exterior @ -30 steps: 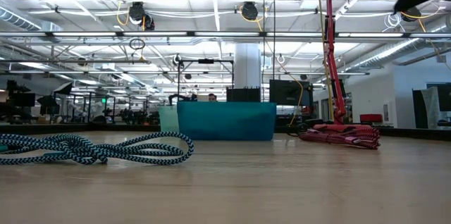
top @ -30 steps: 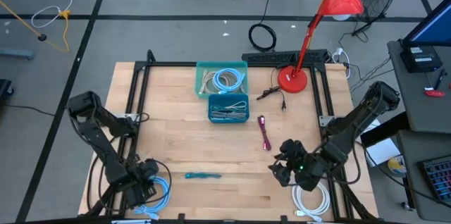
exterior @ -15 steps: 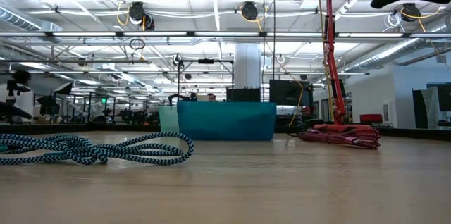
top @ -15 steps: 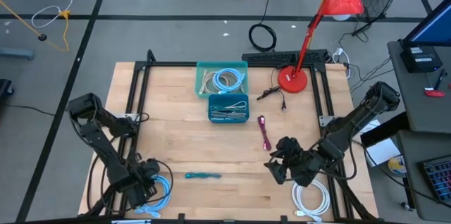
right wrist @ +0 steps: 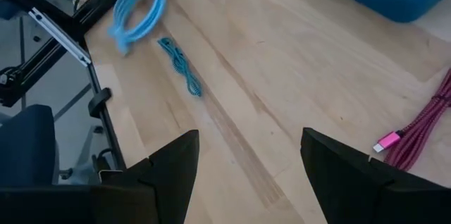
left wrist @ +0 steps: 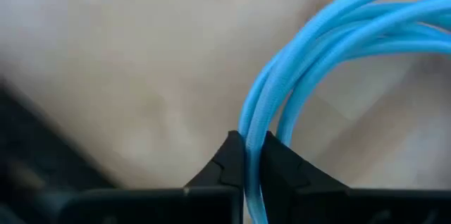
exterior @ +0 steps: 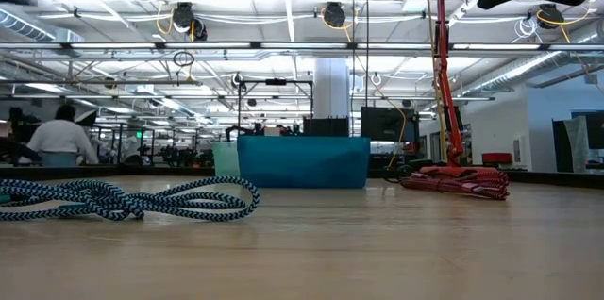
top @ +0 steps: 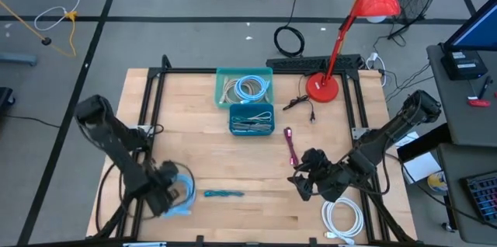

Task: Pick & Place USB Port
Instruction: Put the blue display cable into the green bin

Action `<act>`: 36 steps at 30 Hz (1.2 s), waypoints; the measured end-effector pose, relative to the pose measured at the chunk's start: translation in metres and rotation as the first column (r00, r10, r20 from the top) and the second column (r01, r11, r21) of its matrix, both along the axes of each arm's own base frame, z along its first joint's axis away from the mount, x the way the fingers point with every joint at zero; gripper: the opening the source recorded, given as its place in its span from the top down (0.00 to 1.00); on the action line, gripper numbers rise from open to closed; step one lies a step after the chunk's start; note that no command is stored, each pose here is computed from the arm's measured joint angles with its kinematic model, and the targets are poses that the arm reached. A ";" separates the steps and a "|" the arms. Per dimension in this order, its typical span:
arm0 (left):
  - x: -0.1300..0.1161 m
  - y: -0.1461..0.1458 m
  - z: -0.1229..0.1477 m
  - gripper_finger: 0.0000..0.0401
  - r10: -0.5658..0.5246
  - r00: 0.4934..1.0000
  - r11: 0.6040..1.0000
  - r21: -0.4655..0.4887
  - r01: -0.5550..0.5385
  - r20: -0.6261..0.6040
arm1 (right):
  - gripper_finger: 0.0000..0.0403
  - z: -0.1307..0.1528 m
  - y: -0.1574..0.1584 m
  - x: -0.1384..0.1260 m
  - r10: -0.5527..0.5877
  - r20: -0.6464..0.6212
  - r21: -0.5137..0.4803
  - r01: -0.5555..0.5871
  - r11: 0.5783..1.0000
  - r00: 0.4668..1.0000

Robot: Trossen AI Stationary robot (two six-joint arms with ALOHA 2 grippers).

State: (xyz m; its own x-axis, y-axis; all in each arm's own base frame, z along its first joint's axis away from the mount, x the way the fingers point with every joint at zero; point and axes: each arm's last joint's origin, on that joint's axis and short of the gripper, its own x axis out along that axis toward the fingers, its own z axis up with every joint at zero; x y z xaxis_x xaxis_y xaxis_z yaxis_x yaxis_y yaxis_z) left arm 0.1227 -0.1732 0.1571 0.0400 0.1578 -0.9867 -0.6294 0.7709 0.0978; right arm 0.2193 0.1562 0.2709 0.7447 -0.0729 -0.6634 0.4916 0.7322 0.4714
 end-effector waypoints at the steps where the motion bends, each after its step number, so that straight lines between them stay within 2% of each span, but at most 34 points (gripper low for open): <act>1: 0.000 0.006 0.008 0.96 0.011 1.000 1.000 0.004 -0.011 0.015 | 0.41 0.000 0.000 0.000 0.004 0.003 -0.003 -0.004 1.000 1.000; 3: -0.001 0.017 0.023 0.96 0.036 0.998 0.999 -0.012 -0.035 0.042 | 0.41 0.001 -0.002 0.002 0.002 0.010 -0.005 -0.002 1.000 1.000; 8: -0.005 0.057 0.070 0.97 0.122 0.959 0.992 0.004 -0.127 0.254 | 0.41 0.001 -0.004 0.004 -0.009 0.010 -0.007 0.009 1.000 1.000; 10: -0.007 0.075 0.091 0.97 0.168 0.925 0.984 0.000 -0.179 0.341 | 0.41 0.001 -0.006 0.006 -0.013 0.011 -0.012 0.013 1.000 1.000; 16: -0.007 0.132 0.142 0.97 0.243 0.779 0.942 0.051 -0.332 0.578 | 0.41 0.001 -0.015 0.012 -0.026 0.013 -0.042 0.026 0.999 1.000; 20: 0.007 0.165 0.169 0.97 0.235 0.722 0.917 0.097 -0.387 0.651 | 0.41 0.002 -0.024 0.018 -0.039 0.014 -0.066 0.040 0.997 0.999; 25: 0.045 0.214 0.186 0.97 0.205 0.671 0.931 0.069 -0.358 0.712 | 0.41 0.002 -0.036 0.025 -0.045 0.007 -0.101 0.046 0.994 0.999; 29: 0.081 0.263 0.184 0.97 0.202 0.670 0.946 0.033 -0.321 0.714 | 0.41 0.001 -0.048 0.031 -0.025 -0.024 -0.098 0.023 0.995 0.999; 33: 0.114 0.311 0.176 0.97 0.202 0.702 0.959 0.008 -0.284 0.683 | 0.41 0.001 -0.061 0.036 -0.017 -0.046 -0.084 0.013 0.996 0.999; 36: 0.136 0.343 0.167 0.97 0.176 0.748 0.969 0.019 -0.244 0.640 | 0.41 0.001 -0.068 0.039 -0.022 -0.047 -0.102 0.017 0.995 0.999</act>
